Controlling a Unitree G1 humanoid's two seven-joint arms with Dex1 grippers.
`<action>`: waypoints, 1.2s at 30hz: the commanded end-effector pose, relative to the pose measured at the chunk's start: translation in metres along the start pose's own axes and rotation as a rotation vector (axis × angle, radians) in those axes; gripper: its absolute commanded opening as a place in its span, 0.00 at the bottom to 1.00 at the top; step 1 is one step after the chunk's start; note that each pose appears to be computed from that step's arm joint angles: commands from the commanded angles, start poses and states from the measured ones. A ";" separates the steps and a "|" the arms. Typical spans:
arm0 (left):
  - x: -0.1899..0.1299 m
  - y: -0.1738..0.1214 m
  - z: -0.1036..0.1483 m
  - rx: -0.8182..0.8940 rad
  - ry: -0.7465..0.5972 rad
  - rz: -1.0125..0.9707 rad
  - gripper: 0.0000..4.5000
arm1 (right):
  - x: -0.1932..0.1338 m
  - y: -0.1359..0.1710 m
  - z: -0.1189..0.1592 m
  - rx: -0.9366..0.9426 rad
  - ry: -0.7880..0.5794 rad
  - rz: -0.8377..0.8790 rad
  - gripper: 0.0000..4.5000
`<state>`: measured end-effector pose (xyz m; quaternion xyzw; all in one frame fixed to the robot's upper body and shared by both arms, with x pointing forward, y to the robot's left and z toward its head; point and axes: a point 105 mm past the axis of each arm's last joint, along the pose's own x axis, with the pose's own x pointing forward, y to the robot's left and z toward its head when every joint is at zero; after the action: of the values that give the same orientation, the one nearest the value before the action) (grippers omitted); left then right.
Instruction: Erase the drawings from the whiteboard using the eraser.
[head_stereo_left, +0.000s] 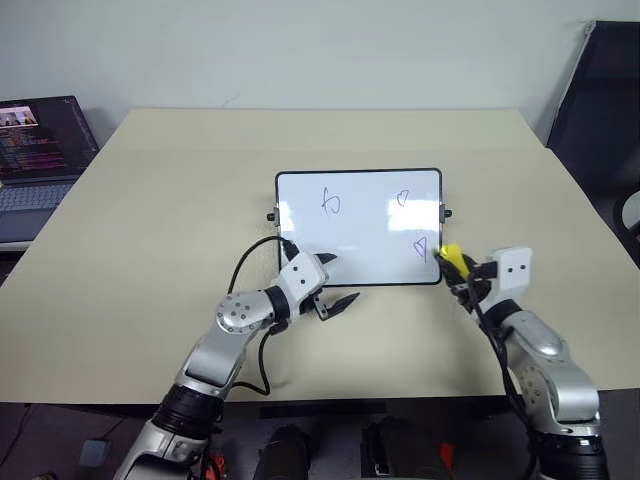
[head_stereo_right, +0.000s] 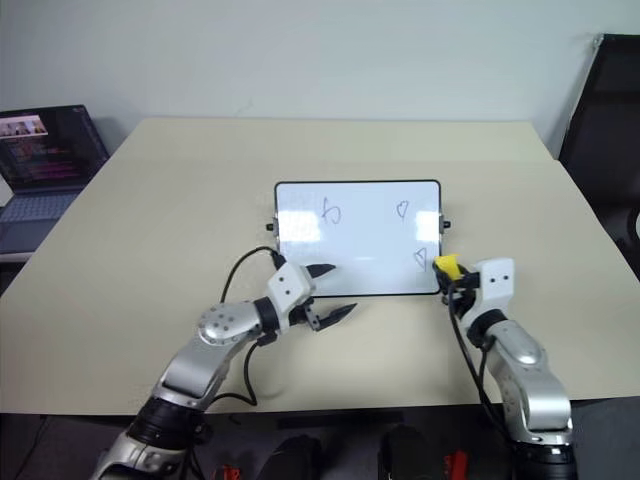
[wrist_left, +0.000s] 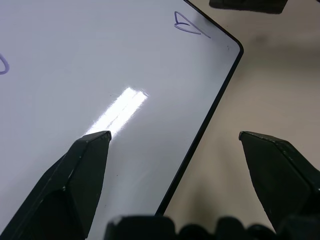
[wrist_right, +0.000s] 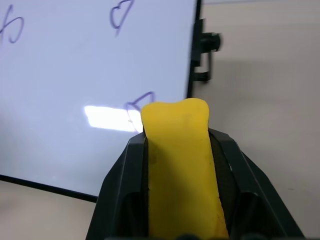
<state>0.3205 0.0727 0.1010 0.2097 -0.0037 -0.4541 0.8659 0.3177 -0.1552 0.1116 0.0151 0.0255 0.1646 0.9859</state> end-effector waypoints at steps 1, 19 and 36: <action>0.005 0.005 0.013 0.051 -0.044 0.000 1.00 | 0.012 0.004 0.018 -0.026 -0.072 -0.004 0.28; 0.003 0.019 0.011 0.074 -0.030 0.008 1.00 | 0.050 0.008 0.017 -0.055 -0.074 -0.048 0.28; -0.002 0.030 0.010 0.099 -0.015 0.011 1.00 | 0.006 -0.011 -0.022 -0.156 0.115 -0.041 0.28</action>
<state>0.3378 0.0868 0.1061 0.2432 -0.0037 -0.4527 0.8578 0.3188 -0.1534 0.0835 -0.0700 0.0748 0.1691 0.9803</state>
